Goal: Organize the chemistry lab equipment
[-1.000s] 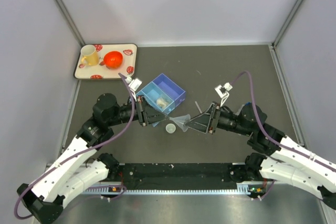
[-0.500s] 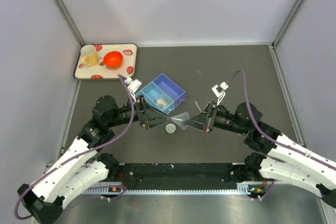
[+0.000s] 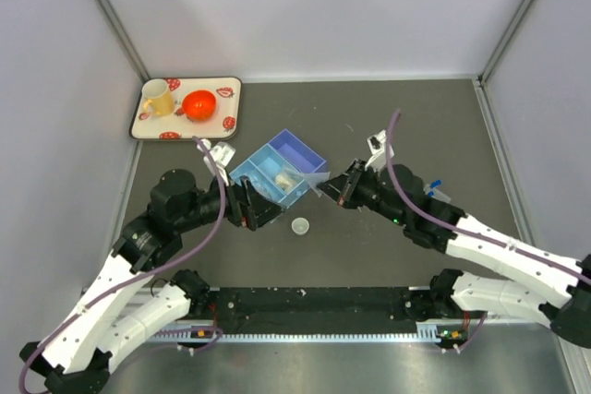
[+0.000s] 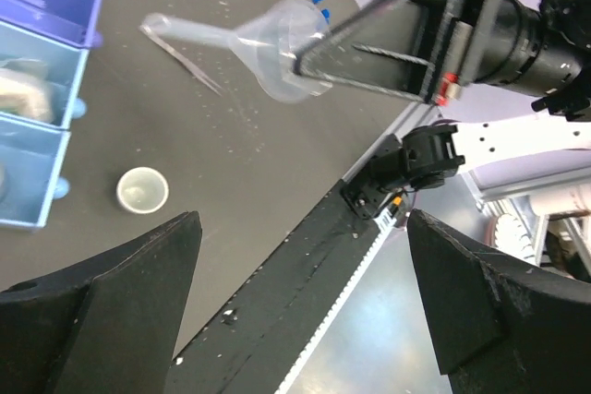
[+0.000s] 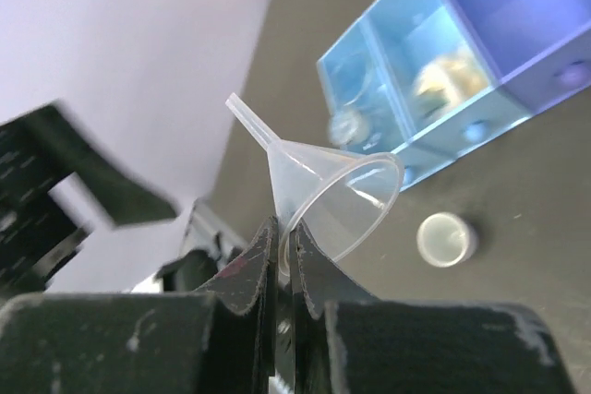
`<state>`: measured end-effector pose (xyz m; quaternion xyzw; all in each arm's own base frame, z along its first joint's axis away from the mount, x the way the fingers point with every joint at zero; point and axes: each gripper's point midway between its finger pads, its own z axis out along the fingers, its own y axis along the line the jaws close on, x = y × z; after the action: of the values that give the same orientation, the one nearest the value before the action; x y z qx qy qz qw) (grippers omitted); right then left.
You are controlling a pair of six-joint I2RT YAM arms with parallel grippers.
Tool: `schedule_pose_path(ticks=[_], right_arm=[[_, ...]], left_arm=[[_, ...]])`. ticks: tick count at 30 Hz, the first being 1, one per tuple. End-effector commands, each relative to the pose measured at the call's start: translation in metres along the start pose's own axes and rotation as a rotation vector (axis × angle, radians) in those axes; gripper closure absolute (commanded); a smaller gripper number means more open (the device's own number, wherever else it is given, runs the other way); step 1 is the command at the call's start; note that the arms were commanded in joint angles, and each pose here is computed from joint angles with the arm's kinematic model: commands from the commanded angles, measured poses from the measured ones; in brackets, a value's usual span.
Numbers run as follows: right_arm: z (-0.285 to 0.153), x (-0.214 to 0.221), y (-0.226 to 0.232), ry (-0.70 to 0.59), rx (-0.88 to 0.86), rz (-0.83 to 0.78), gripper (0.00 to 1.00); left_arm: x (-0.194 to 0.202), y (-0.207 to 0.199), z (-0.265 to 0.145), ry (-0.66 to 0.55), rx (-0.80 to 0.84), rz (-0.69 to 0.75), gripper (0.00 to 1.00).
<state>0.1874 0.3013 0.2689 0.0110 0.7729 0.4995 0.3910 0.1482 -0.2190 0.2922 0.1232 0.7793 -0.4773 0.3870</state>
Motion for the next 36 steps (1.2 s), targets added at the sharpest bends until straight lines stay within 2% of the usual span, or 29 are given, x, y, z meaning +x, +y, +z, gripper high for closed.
schedule_pose_path(ticks=[1, 9, 18, 28, 36], right_arm=[[0.028, -0.044, -0.019, -0.231, 0.154, 0.003, 1.00], [0.090, -0.061, -0.058, -0.306, 0.330, 0.030, 1.00], [0.159, -0.081, -0.078, -0.241, 0.390, -0.037, 1.00], [0.182, -0.062, -0.126, -0.120, 0.540, -0.082, 1.00], [0.188, -0.049, -0.146, -0.066, 0.605, -0.092, 1.00]], left_arm=[[0.000, 0.016, -0.014, -0.031, -0.099, 0.059, 0.02], [0.007, 0.016, -0.022, -0.030, -0.091, 0.071, 0.02], [0.013, 0.021, -0.026, -0.013, -0.108, 0.106, 0.02], [0.005, 0.006, -0.032, -0.020, -0.061, 0.138, 0.02], [0.005, 0.005, -0.032, -0.013, -0.058, 0.147, 0.02]])
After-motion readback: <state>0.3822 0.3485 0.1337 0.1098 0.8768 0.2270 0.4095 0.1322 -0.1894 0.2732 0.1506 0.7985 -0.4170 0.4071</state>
